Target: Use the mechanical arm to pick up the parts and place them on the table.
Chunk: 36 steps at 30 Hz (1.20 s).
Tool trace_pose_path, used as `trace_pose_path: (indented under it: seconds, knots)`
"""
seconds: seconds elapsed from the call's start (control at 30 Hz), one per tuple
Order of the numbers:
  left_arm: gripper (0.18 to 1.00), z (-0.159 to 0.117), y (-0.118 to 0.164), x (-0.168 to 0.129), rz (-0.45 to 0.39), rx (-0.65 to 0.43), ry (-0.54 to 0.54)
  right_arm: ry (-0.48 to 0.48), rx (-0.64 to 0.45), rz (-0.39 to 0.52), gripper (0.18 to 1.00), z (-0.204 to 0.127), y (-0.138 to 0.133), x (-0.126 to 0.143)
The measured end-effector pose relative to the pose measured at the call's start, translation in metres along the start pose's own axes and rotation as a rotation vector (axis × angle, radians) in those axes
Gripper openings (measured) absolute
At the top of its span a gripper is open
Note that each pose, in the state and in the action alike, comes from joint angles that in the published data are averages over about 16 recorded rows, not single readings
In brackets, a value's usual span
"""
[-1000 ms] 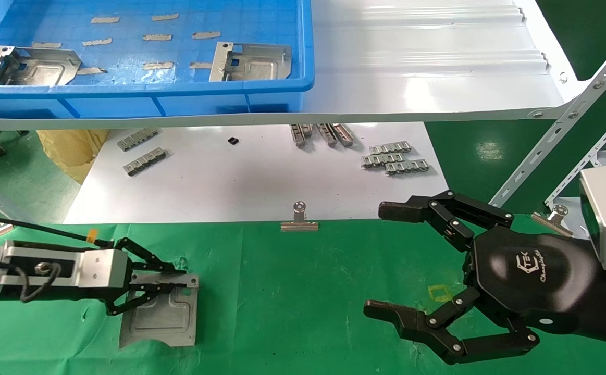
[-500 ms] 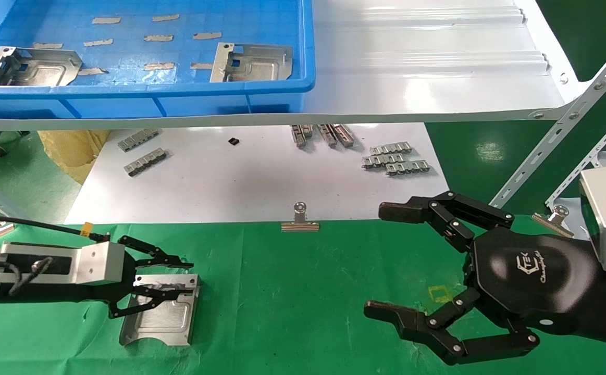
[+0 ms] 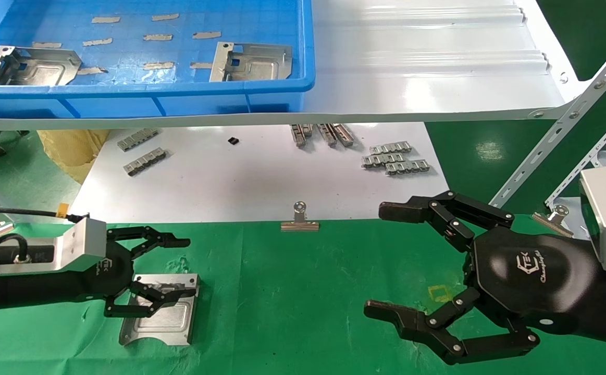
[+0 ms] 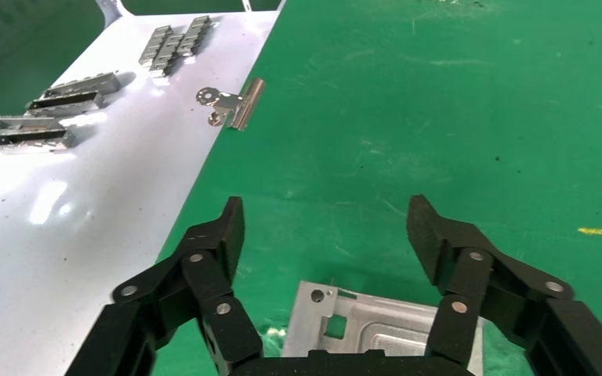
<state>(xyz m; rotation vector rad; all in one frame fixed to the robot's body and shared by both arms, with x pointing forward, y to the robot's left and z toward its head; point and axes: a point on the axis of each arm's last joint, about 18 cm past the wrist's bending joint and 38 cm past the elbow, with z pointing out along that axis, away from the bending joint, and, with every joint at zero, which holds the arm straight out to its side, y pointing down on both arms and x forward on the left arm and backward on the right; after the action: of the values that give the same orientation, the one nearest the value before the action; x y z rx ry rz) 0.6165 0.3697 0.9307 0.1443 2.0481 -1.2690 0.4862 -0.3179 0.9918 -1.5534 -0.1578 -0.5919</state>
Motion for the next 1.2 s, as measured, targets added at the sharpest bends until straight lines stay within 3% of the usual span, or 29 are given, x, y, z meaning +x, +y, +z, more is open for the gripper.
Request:
trace_pose_path:
  seconds: [0.3, 0.5, 0.7, 1.2]
  knots:
    - [0.852, 0.002, -0.007, 0.001, -0.008, 0.035, -0.002, 0.0, 0.0, 0.0, 1.001, 0.0, 0.0, 0.0]
    - [0.935, 0.004, -0.017, 0.005, -0.027, 0.083, -0.001, 0.0, 0.0, 0.0, 1.001, 0.0, 0.0, 0.0]
    - [0.98, 0.004, -0.029, 0.01, -0.047, 0.135, 0.002, 0.0, 0.0, 0.0, 1.001, 0.0, 0.0, 0.0]
    - [1.001, -0.002, -0.064, 0.026, -0.091, 0.251, 0.024, 0.0, 0.0, 0.0, 1.001, 0.0, 0.0, 0.0]
